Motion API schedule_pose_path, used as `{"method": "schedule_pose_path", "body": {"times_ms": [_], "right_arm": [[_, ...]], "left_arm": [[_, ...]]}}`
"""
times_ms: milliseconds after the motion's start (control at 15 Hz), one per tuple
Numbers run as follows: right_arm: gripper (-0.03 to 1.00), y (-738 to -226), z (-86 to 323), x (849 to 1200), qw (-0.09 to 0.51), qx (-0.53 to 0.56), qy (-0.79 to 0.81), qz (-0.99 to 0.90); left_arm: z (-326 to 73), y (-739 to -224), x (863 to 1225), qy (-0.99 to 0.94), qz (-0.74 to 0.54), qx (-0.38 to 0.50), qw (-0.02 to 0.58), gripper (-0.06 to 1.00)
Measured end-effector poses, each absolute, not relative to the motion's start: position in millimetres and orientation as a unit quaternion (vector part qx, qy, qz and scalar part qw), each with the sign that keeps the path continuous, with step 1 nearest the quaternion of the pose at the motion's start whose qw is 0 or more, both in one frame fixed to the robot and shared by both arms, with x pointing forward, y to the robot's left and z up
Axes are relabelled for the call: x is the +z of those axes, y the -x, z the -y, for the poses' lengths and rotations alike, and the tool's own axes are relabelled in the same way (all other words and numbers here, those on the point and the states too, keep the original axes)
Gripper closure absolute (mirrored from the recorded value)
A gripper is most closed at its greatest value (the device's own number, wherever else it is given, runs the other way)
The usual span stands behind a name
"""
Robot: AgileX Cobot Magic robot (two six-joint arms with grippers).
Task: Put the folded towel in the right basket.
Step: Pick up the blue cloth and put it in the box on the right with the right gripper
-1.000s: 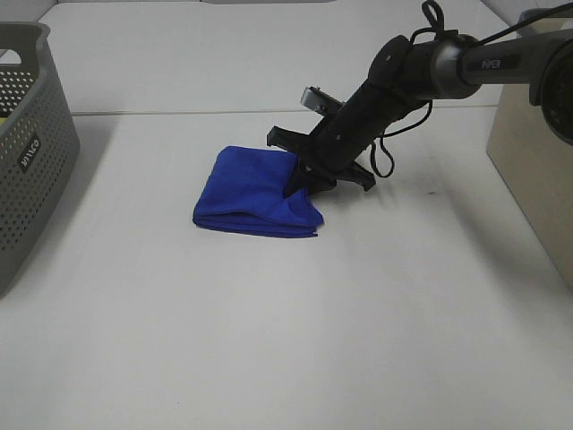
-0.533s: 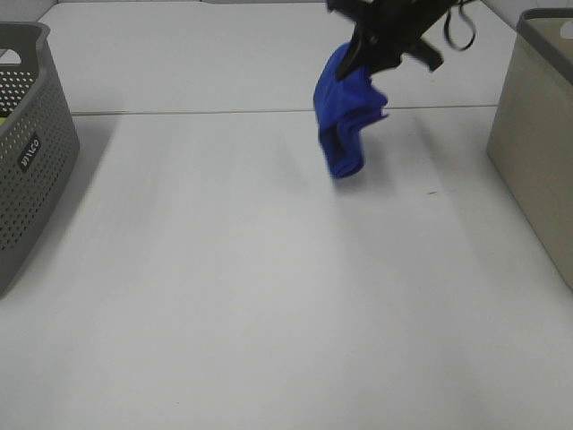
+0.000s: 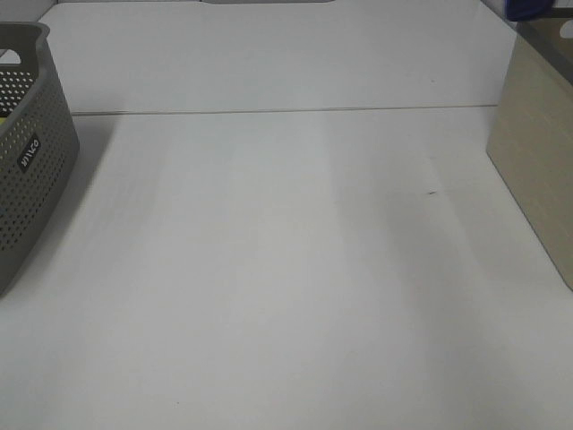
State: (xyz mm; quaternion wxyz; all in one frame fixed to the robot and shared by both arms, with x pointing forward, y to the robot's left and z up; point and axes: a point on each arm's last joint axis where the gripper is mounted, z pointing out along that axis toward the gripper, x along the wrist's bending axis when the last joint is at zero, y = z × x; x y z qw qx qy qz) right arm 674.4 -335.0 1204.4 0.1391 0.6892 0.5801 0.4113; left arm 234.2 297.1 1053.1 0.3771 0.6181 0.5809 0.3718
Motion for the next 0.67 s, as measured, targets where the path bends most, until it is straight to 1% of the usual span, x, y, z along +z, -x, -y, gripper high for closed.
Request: {"method": "schedule_pose_path", "body": {"times_ms": [133, 267, 400, 533, 600, 667], "right_arm": [[0.85, -650, 365, 1207, 0.161, 0.379, -0.714, -0.566], [0.85, -635, 385, 1194, 0.176, 0.321, -0.74, -0.565], [0.85, -634, 398, 1161, 0.17, 0.25, -0.76, -0.575], [0.85, -633, 401, 1128, 0.139, 0.2, -0.772, -0.587], [0.85, -633, 403, 1115, 0.129, 0.179, -0.777, -0.59], [0.85, -633, 404, 1109, 0.126, 0.168, -0.78, -0.59]], "left_arm": [[-297, -234, 1053, -0.618, -0.581, 0.372, 0.377, -0.04], [-297, -234, 1053, -0.618, -0.581, 0.372, 0.377, -0.04], [-297, -234, 1053, -0.618, -0.581, 0.373, 0.376, -0.04], [-297, -234, 1053, -0.618, -0.581, 0.373, 0.376, -0.04], [-297, -234, 1053, -0.618, -0.581, 0.373, 0.376, -0.04], [-297, -234, 1053, -0.618, -0.581, 0.373, 0.376, -0.04]]}}
